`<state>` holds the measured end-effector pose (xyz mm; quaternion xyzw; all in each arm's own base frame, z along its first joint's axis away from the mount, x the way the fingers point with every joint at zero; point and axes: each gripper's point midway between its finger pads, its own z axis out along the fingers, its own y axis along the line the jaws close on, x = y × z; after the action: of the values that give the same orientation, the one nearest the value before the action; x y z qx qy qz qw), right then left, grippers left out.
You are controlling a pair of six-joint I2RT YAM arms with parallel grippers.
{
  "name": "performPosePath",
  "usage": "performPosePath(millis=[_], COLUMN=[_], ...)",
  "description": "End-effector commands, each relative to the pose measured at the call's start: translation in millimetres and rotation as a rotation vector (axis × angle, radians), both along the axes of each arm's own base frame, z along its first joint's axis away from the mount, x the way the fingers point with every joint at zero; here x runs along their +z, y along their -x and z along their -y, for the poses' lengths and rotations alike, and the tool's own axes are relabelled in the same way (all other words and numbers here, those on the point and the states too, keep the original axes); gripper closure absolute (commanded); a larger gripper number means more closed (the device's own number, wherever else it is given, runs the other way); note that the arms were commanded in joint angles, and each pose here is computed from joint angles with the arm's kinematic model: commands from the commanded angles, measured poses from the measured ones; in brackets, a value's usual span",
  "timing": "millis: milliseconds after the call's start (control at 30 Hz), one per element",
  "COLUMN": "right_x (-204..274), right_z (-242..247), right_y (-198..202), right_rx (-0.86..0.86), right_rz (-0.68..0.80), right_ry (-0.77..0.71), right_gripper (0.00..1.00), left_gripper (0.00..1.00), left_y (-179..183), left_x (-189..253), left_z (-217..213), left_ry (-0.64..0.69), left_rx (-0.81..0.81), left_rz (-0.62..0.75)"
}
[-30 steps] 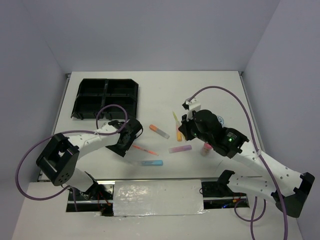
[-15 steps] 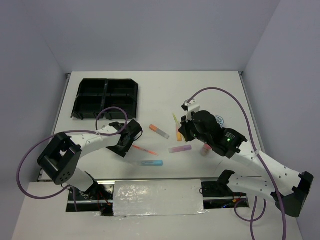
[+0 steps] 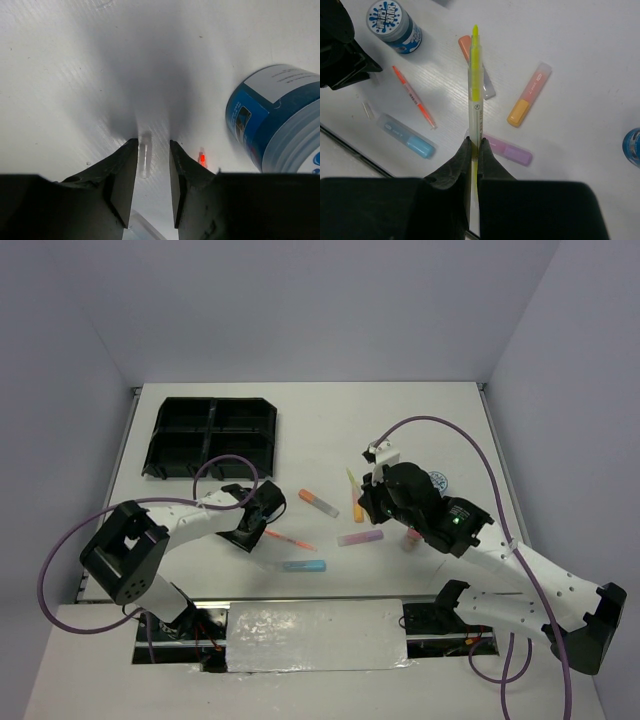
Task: Sort the stationery into containers
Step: Pick up the pen cap from the center of the board.
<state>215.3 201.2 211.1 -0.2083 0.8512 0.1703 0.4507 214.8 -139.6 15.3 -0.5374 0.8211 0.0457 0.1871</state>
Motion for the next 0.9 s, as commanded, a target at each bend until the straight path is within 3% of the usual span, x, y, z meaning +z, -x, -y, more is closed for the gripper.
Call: performPosePath(millis=[0, 167, 300, 500, 700, 867], right_x=[8, 10, 11, 11, 10, 15], right_z=[0, -2, -2, -2, -14, -25], right_y=[-4, -2, -1, -1, 6, 7], right_rx=[-0.007, 0.001, 0.008, 0.009, 0.065, 0.081], right_rz=[0.040, 0.040, 0.038, 0.036, 0.032, 0.028], right_ry=[-0.012, -0.027, -0.026, -0.026, -0.091, -0.150], right_gripper=[1.00, 1.00, 1.00, 1.00, 1.00, 1.00], left_gripper=[0.57, 0.60, 0.70, 0.99, 1.00, 1.00], left_y=[8, 8, 7, 8, 2, -17], left_x=[-9, -9, -12, -17, 0, 54], left_z=[-6, -6, -5, -3, -5, -7], left_ry=[-0.014, -0.011, -0.006, 0.020, 0.029, 0.039], left_rx=[0.024, 0.029, 0.028, 0.019, -0.017, -0.124], left_rz=[-0.022, -0.011, -0.010, 0.005, 0.075, 0.270])
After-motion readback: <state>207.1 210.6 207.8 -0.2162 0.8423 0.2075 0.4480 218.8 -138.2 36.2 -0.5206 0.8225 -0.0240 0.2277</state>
